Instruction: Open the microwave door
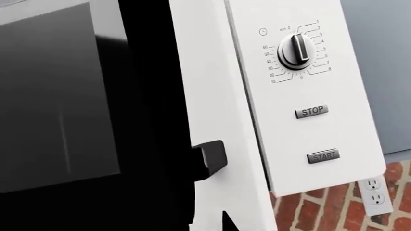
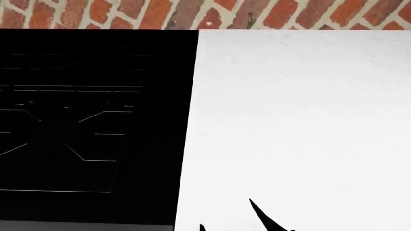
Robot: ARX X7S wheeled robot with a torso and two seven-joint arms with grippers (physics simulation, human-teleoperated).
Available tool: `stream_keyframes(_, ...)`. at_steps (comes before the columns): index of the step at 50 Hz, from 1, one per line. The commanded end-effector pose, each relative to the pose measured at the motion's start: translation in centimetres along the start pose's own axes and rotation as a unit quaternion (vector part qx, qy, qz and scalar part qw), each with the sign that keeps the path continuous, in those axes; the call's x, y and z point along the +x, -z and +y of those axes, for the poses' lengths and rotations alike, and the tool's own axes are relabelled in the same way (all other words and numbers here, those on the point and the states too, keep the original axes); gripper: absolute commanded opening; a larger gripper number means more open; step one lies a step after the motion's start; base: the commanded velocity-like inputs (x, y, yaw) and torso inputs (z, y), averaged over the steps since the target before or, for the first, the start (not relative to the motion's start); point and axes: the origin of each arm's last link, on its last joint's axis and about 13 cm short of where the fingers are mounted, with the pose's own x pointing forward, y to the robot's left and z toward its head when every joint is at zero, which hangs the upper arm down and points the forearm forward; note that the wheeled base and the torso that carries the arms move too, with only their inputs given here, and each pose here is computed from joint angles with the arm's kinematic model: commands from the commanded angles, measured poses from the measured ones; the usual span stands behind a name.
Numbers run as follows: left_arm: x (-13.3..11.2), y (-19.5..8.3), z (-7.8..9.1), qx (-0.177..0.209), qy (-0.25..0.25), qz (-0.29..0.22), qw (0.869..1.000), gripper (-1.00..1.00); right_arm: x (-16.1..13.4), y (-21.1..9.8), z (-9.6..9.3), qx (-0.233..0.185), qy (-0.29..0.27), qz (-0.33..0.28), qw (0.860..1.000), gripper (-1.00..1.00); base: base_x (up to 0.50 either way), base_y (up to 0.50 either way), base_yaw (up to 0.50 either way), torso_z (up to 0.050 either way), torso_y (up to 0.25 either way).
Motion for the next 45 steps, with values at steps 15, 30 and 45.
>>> stream_keyframes(15,-1.0,0.6,-2.9,0.024,0.186,-0.008,0.982,1.0,0.0,0.2,0.0,-0.004,-0.002,0.009,1.0,1.0,0.0,0.0,0.0,0.0,0.0)
stream_keyframes(30,-2.7,0.9,-3.2,0.041,0.191,-0.01,0.981,1.0,0.0,0.3,0.1,-0.005,-0.002,0.01,1.0,1.0,0.0,0.0,0.0,0.0,0.0)
stream_keyframes(45,-5.1,1.8,-2.0,0.076,0.122,0.001,0.99,1.0,0.0,0.5,0.2,-0.005,-0.005,0.012,1.0,1.0,0.0,0.0,0.0,0.0,0.0)
